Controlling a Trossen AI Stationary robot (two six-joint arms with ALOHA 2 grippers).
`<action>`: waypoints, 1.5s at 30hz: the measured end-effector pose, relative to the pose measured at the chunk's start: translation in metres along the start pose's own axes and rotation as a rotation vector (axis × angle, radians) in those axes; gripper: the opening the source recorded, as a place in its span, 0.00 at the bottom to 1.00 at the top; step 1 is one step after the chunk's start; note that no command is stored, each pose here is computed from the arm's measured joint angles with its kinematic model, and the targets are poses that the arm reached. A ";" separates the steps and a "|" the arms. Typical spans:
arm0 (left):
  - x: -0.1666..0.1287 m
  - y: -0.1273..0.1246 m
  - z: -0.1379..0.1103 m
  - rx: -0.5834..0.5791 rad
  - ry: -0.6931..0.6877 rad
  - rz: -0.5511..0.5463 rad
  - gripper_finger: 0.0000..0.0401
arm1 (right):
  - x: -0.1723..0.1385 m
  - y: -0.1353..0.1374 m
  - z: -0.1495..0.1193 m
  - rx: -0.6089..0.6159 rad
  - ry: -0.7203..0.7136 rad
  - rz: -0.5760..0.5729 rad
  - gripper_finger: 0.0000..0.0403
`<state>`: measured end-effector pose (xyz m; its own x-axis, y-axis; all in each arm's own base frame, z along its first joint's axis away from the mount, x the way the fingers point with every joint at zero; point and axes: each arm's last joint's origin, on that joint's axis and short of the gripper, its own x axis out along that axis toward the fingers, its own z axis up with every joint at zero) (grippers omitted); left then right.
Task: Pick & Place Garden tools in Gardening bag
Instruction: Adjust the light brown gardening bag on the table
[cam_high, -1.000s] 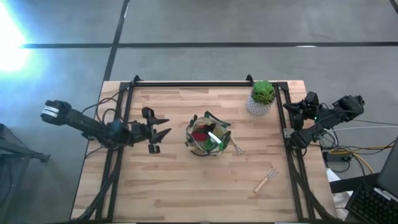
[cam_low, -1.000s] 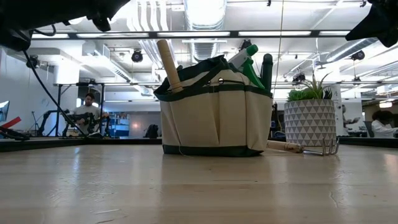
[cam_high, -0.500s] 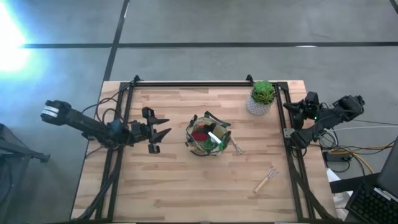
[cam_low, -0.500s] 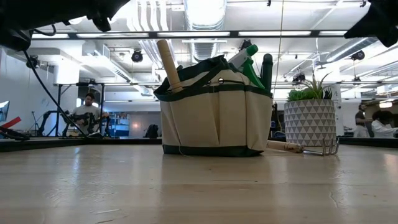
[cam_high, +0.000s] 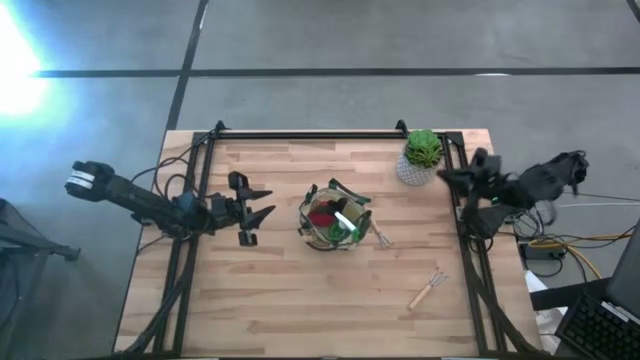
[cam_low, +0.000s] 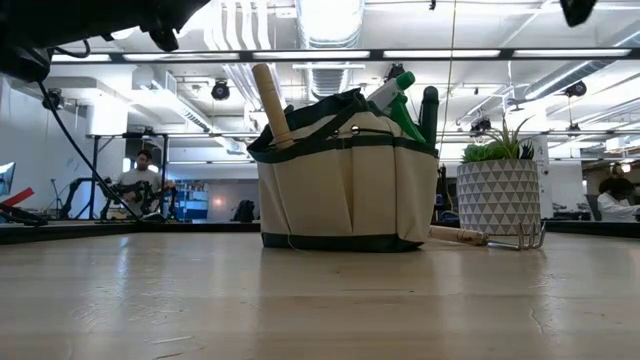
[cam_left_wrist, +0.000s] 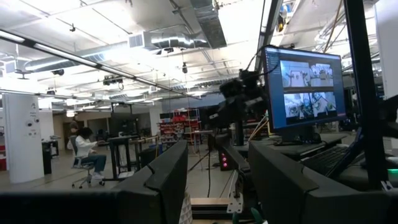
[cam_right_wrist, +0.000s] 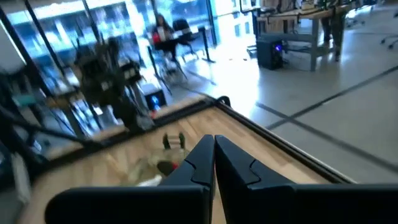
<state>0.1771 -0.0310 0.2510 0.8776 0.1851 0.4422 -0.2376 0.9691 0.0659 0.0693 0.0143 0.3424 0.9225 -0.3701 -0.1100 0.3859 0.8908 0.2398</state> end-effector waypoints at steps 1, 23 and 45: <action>0.000 0.000 0.000 0.000 0.001 0.000 0.43 | 0.006 0.007 -0.002 -0.032 0.016 -0.009 0.02; 0.017 -0.013 -0.011 -0.004 0.333 -0.140 0.43 | 0.069 0.042 -0.122 -0.069 0.346 -0.360 0.02; -0.011 -0.025 -0.055 -0.282 0.716 -0.166 0.43 | 0.097 0.017 -0.165 0.070 0.317 -0.383 0.02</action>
<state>0.1966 -0.0485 0.1959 0.9697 0.0015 -0.2442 -0.0496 0.9803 -0.1910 0.1644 0.0372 0.1769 0.6702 -0.5590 -0.4882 0.7062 0.6827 0.1878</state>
